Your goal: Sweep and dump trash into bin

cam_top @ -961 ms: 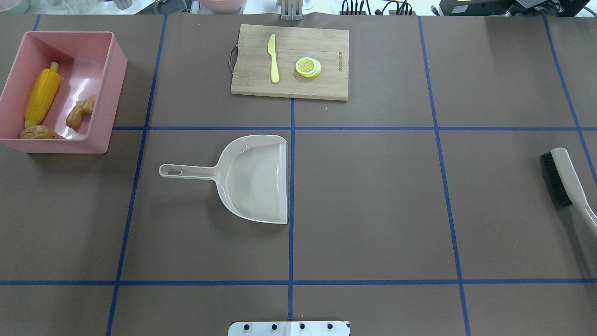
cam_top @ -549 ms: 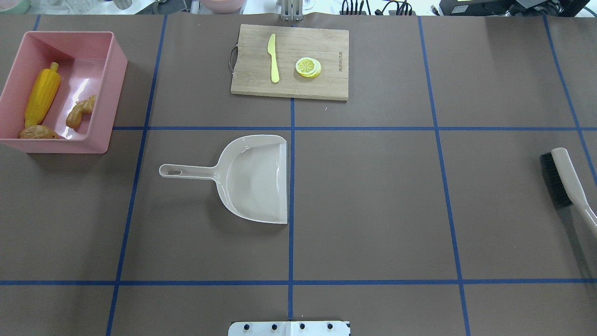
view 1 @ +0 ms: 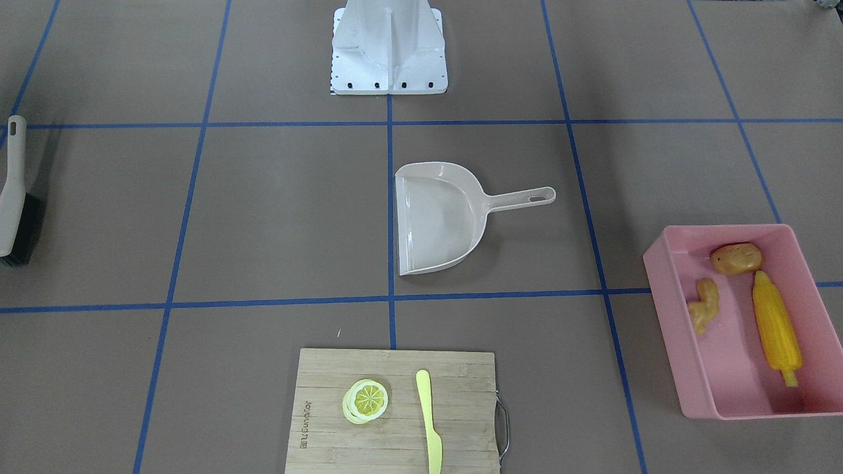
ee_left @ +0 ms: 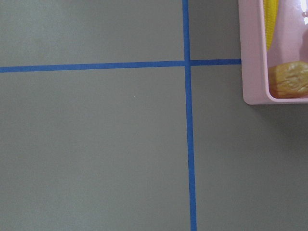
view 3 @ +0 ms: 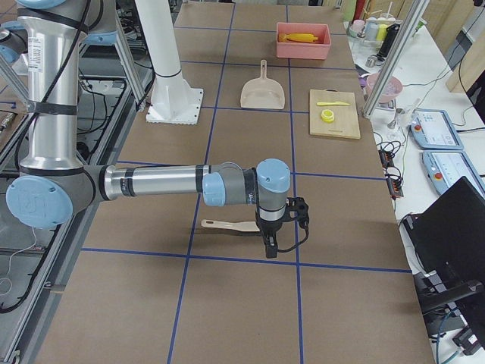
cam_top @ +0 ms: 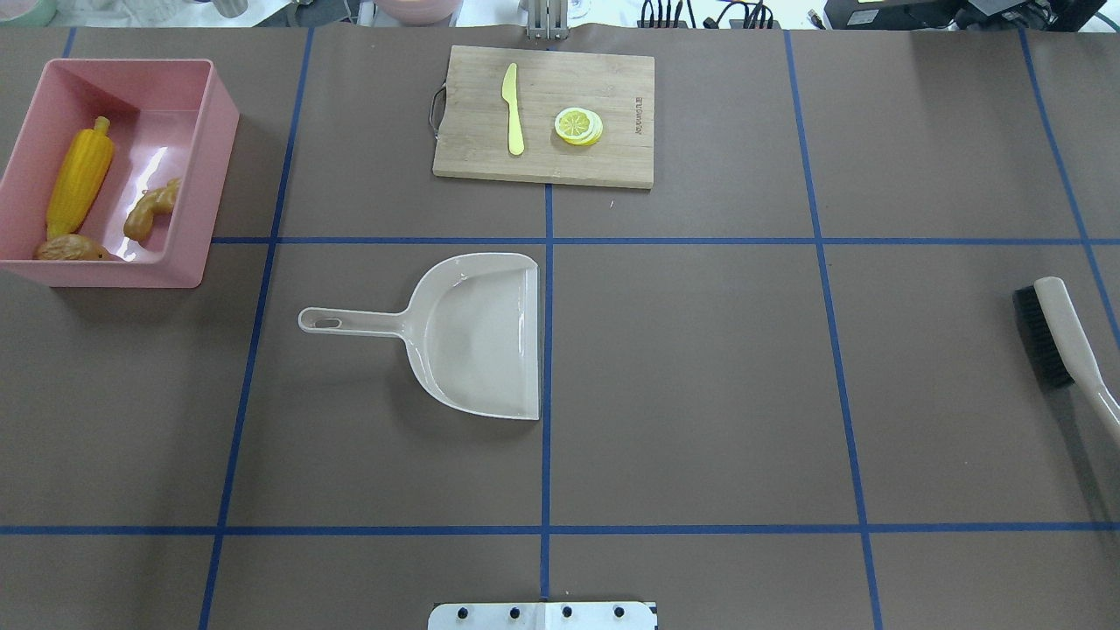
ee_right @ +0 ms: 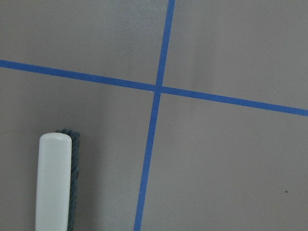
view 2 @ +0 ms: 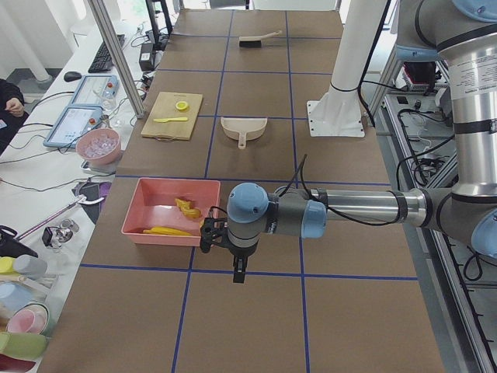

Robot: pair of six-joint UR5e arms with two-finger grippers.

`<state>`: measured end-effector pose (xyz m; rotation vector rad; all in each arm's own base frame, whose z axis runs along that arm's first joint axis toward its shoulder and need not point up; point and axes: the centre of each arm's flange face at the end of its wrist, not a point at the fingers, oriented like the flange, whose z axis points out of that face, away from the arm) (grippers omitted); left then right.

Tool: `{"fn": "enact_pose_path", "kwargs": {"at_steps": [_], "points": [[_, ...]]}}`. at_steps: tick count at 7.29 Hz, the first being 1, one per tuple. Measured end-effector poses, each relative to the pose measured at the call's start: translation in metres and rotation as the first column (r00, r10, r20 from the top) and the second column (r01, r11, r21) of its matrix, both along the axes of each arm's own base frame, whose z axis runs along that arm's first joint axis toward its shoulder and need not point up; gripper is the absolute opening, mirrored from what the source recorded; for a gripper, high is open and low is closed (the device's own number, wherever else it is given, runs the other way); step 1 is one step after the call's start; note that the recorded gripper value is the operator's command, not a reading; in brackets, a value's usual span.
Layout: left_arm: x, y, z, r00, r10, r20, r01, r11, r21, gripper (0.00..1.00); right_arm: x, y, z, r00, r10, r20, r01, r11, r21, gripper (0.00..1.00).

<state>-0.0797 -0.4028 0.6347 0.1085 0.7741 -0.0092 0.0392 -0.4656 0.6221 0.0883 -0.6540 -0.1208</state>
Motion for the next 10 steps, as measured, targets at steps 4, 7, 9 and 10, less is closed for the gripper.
{"fn": "enact_pose_path", "kwargs": {"at_steps": [4, 7, 9, 10], "points": [[0.0, -0.0003, -0.0004, 1.0, -0.001, 0.0, 0.001, 1.0, -0.001, 0.98, 0.0001, -0.0027, -0.0032, 1.0, -0.001, -0.003, 0.001, 1.0, 0.01, 1.0], [0.0, -0.0014, -0.002, 1.0, -0.002, -0.001, 0.002, 1.0, 0.002, 0.98, 0.0007, -0.0011, 0.0031, 1.0, -0.002, -0.01, 0.002, 1.0, -0.001, 1.0], [0.0, -0.002, -0.0027, 1.0, -0.002, -0.001, 0.002, 1.0, 0.004, 0.98, 0.0006, -0.0021, 0.0008, 1.0, -0.001, -0.009, 0.001, 1.0, 0.003, 1.0], [0.0, -0.0022, -0.003, 1.0, -0.002, -0.001, 0.002, 1.0, 0.005, 0.98, 0.0005, -0.0031, -0.001, 1.0, -0.001, -0.009, 0.001, 1.0, 0.007, 1.0]]}}
